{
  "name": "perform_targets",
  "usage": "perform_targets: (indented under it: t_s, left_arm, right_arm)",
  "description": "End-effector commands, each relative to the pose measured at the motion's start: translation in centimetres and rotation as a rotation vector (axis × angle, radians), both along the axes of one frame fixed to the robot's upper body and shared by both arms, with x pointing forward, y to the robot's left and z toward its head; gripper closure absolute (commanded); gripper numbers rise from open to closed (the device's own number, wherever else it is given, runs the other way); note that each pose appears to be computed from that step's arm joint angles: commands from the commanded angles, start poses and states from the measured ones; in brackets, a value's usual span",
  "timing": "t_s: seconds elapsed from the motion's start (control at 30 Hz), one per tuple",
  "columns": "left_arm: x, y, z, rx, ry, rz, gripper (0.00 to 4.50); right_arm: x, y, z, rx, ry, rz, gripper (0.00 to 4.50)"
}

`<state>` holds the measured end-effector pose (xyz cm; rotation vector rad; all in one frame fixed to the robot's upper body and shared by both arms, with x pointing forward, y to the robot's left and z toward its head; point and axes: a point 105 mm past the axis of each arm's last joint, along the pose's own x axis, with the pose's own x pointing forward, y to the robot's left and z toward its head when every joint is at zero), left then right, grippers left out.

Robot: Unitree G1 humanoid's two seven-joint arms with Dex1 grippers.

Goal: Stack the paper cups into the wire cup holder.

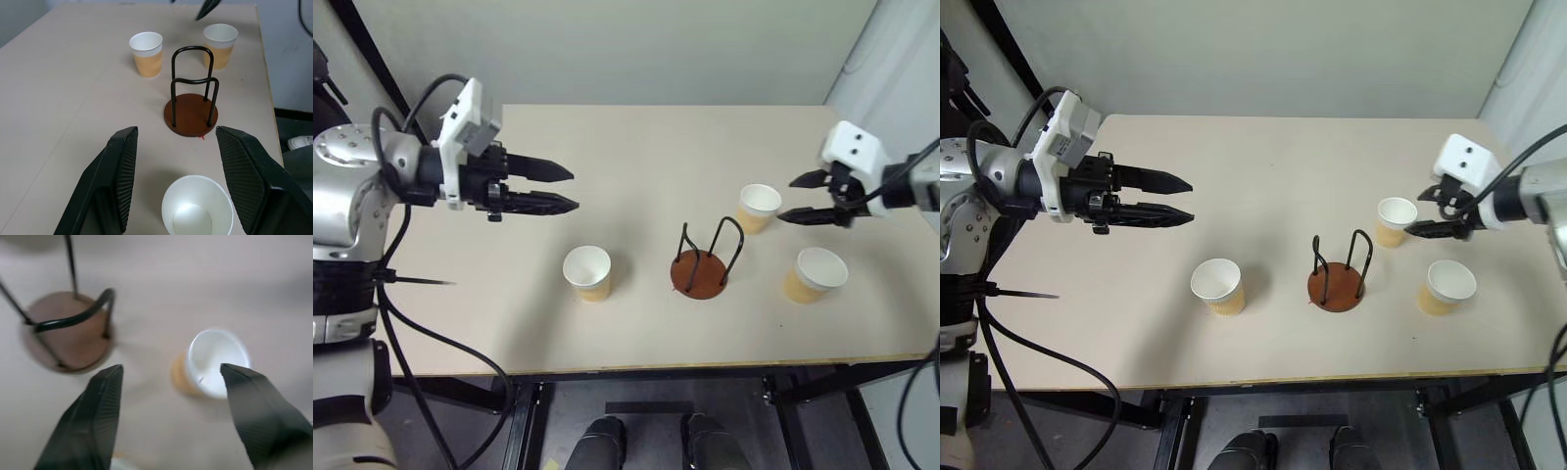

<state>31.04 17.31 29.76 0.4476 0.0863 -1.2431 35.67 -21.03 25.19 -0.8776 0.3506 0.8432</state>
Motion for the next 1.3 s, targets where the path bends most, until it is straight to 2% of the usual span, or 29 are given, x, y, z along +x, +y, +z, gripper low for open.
perform_targets:
  t_s: [0.03,0.33,0.73,0.83,1.07,1.2,1.3]
  left_arm:
    - [-0.5,-0.4,1.6,-0.009,-0.058,-0.030,1.77]
    - [-1.0,-0.6,2.4,0.012,-0.092,-0.041,1.77]
    - [-1.2,-0.1,2.4,0.017,-0.099,-0.014,1.77]
    - [-1.2,-0.1,2.4,0.020,-0.101,-0.008,1.77]
    - [-1.2,0.1,2.2,0.027,-0.097,-0.002,1.77]
    - [-1.1,0.1,2.1,0.029,-0.094,-0.003,1.77]
    - [-1.2,0.0,2.1,0.030,-0.094,-0.014,1.77]
  right_arm:
    - [1.1,-0.3,0.0,-0.139,-0.059,0.040,1.21]
    - [4.1,-0.2,-1.0,-0.289,-0.067,0.092,1.21]
    - [5.7,-1.6,-3.8,-0.425,0.006,0.096,1.21]
    - [6.2,-1.2,-4.3,-0.432,0.009,0.096,1.78]
    - [6.3,-0.5,-3.9,-0.420,0.016,0.129,4.38]
    - [5.7,-0.5,-3.0,-0.408,0.015,0.151,4.45]
    - [4.7,-0.2,-1.0,-0.371,-0.013,0.187,4.45]
